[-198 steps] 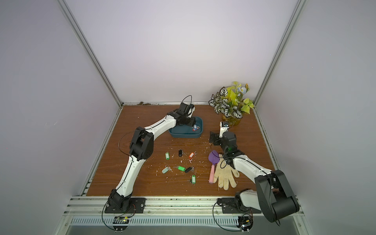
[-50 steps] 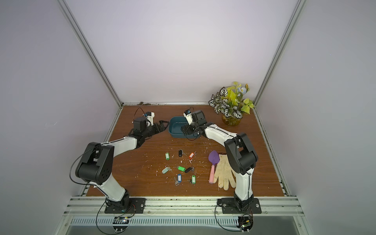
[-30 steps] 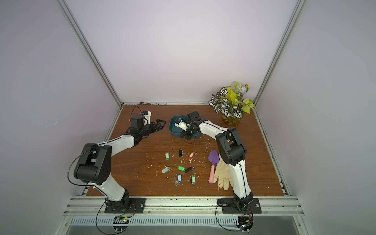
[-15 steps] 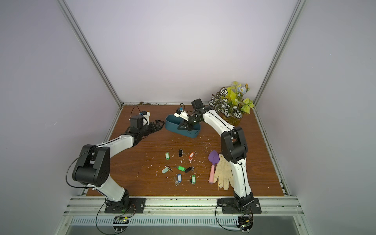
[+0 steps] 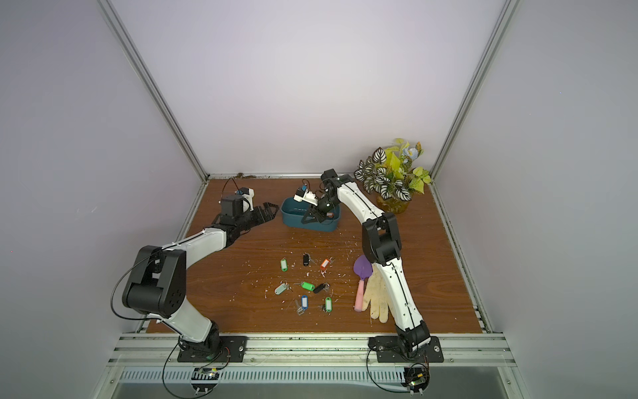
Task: Take the keys out of the storage box
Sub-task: Adjust the storage box at the center of the board.
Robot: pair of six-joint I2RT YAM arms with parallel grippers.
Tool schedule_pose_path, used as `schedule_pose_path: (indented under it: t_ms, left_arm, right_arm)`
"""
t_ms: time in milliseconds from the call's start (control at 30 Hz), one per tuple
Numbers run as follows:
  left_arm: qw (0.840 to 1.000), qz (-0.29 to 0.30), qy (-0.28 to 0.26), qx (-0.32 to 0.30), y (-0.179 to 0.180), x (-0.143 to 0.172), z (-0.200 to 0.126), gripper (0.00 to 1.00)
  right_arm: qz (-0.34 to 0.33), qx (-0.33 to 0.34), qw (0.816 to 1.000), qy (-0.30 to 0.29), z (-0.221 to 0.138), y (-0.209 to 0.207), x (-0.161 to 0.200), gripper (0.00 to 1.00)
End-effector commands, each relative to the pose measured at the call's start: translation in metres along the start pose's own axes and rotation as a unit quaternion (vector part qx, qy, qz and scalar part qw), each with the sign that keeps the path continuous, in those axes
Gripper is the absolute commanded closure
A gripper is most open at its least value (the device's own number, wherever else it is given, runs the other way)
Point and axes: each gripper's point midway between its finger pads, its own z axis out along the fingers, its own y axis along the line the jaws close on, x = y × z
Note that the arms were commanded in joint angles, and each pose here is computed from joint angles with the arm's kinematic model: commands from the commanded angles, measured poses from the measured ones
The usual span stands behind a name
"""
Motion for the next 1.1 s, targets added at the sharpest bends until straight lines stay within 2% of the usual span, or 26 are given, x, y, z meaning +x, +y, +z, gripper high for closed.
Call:
schedule_pose_path:
  t_ms: [0, 100, 167, 267, 367, 533, 600, 700, 767, 833, 933, 1067]
  left_arm:
    - [1.0, 0.017, -0.012, 0.002, -0.01, -0.012, -0.005, 0.0]
    - [1.0, 0.017, -0.012, -0.001, -0.009, -0.012, -0.006, 0.0]
    - [1.0, 0.018, -0.013, -0.001, -0.009, -0.013, -0.006, 0.0]
    - [1.0, 0.024, -0.015, -0.009, -0.007, -0.014, -0.007, 0.0]
    - [0.999, 0.03, -0.016, -0.021, -0.004, -0.015, -0.009, 0.0]
    - [0.999, 0.031, -0.02, -0.019, -0.005, -0.016, -0.011, 0.0]
    - [0.999, 0.031, -0.021, -0.018, -0.006, -0.017, -0.011, 0.0]
    - [0.999, 0.031, -0.02, -0.017, -0.006, -0.016, -0.011, 0.0]
    - [0.999, 0.031, -0.019, -0.015, -0.006, -0.016, -0.011, 0.0]
    - [0.999, 0.03, -0.019, -0.015, -0.007, -0.015, -0.011, 0.0]
    - [0.999, 0.032, -0.019, -0.013, -0.008, -0.015, -0.011, 0.0]
    - [0.999, 0.032, -0.019, -0.013, -0.008, -0.015, -0.011, 0.0]
  right_arm:
    - [0.005, 0.046, 0.999, 0.021, -0.014, -0.006, 0.001, 0.93]
    - [0.01, 0.078, 0.996, 0.052, -0.012, -0.017, 0.014, 0.79]
    - [0.019, 0.092, 0.993, 0.067, -0.013, -0.021, 0.022, 0.75]
    - [0.022, 0.101, 0.992, 0.067, -0.02, -0.018, 0.023, 0.7]
    - [0.021, 0.117, 0.992, 0.053, -0.031, -0.012, 0.016, 0.57]
    - [0.045, 0.188, 0.981, -0.001, -0.057, -0.012, -0.006, 0.55]
    - [0.073, 0.243, 0.967, -0.038, -0.071, -0.022, -0.015, 0.54]
    - [0.133, 0.308, 0.934, -0.123, -0.095, -0.035, -0.024, 0.51]
    - [0.177, 0.342, 0.908, -0.167, -0.101, -0.044, -0.016, 0.51]
    - [0.219, 0.364, 0.888, -0.178, -0.1, -0.054, -0.003, 0.51]
    - [0.274, 0.393, 0.863, -0.163, -0.093, -0.071, 0.018, 0.52]
    - [0.303, 0.432, 0.835, -0.156, -0.092, -0.085, 0.028, 0.5]
